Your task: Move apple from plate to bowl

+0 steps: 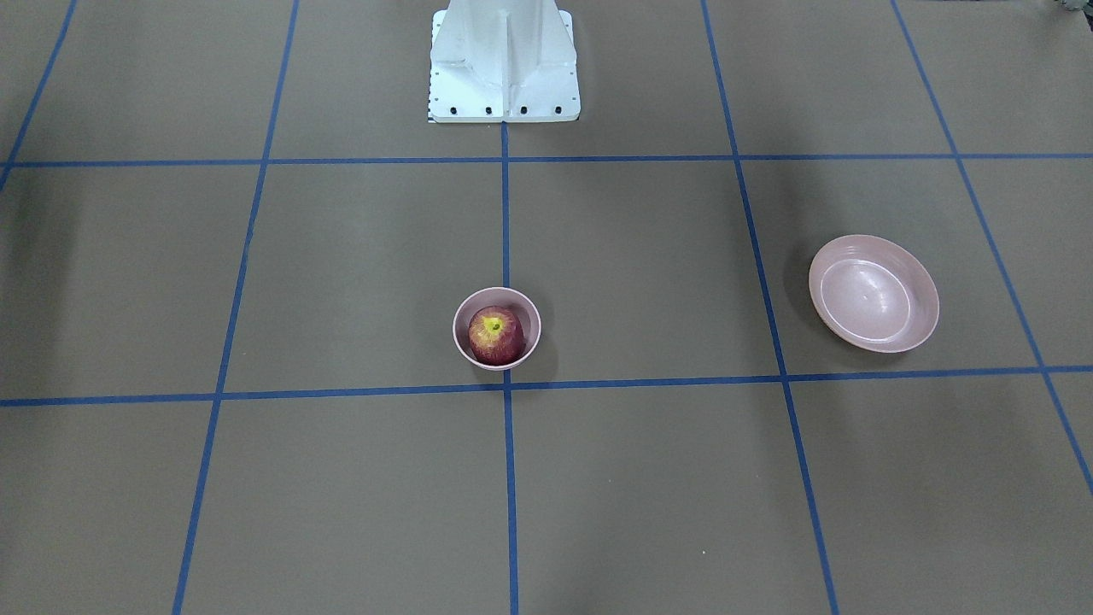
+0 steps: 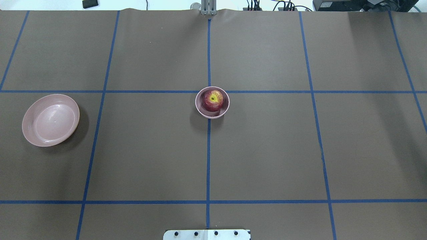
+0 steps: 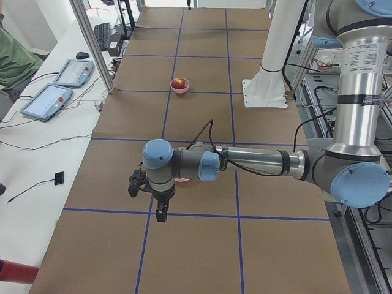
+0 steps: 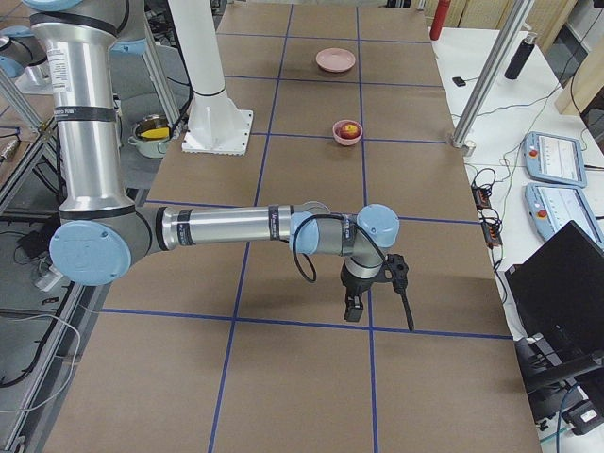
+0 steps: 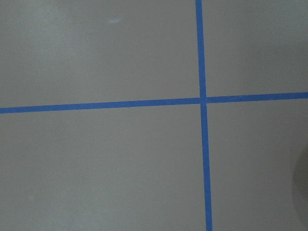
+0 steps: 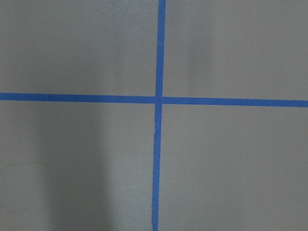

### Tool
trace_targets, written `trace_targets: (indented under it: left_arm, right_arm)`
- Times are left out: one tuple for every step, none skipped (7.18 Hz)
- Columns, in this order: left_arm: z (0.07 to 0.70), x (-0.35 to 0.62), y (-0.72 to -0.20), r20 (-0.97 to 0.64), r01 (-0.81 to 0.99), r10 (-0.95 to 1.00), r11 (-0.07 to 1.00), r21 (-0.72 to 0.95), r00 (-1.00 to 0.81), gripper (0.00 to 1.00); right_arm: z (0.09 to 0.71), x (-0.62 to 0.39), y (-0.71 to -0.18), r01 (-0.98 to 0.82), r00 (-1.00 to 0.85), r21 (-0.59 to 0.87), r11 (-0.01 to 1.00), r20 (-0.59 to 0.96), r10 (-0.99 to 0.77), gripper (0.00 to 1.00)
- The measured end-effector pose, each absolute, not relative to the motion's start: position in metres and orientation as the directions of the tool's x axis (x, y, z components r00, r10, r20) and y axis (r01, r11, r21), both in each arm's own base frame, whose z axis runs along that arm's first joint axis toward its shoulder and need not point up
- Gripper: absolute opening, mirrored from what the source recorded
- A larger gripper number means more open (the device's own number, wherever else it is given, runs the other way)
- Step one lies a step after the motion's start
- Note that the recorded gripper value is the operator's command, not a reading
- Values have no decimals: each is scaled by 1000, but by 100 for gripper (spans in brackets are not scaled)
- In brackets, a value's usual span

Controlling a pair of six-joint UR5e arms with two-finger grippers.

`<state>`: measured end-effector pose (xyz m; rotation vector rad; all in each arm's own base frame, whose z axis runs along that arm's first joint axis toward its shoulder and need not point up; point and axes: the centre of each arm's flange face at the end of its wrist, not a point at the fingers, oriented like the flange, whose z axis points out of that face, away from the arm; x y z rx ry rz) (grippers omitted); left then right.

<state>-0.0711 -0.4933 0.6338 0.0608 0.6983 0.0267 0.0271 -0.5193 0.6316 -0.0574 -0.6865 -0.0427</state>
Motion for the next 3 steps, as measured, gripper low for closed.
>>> trace_targets:
  left_arm:
    - [634,-71,-493,-641,-4,45,998,64,766,99]
    - [634,-71,-493,-641,-4,44,998,64,766,99]
    - [635,-71,-493,-641,-5,44,998,63,766,99]
  right_arm:
    - [632,27,-519,58,773,-39,998,634,-20,100]
    - [632,27,-519,58,773,-39,998,634,-20,100]
    - [632,28,-519,58,773,-40,998,634,-19,100]
